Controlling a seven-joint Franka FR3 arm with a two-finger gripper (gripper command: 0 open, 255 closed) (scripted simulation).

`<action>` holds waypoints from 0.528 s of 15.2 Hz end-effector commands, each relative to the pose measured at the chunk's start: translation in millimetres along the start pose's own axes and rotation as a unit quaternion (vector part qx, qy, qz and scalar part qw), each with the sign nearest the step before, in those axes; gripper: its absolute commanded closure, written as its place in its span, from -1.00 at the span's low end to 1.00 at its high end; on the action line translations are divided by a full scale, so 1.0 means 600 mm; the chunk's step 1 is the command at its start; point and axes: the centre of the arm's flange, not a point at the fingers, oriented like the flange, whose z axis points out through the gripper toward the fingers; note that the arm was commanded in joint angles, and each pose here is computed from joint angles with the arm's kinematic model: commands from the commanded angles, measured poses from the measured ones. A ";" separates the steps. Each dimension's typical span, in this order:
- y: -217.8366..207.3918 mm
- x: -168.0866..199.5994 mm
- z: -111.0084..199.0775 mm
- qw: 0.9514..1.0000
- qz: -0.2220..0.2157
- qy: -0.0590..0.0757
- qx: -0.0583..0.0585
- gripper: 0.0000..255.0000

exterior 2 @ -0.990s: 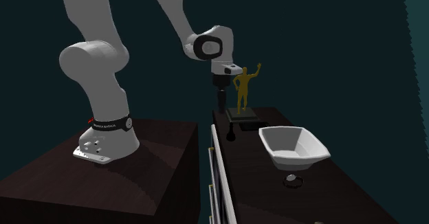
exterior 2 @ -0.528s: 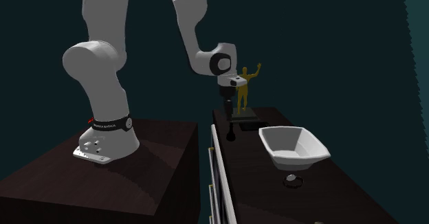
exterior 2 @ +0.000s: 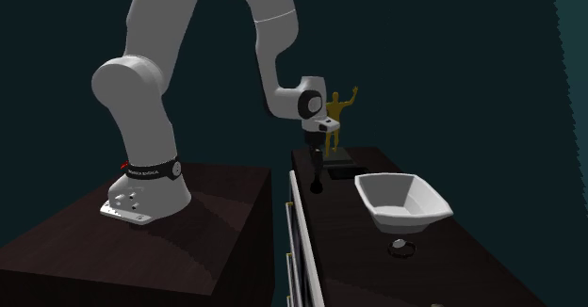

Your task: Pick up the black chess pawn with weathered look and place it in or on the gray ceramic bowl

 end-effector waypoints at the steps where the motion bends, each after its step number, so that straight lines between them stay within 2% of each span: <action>1: -0.001 0.001 0.017 1.000 0.000 0.000 0.000 -1.00; 2: -0.001 0.001 0.031 1.000 0.000 0.000 0.000 -1.00; 8: -0.001 0.001 0.031 1.000 0.000 0.000 0.000 -1.00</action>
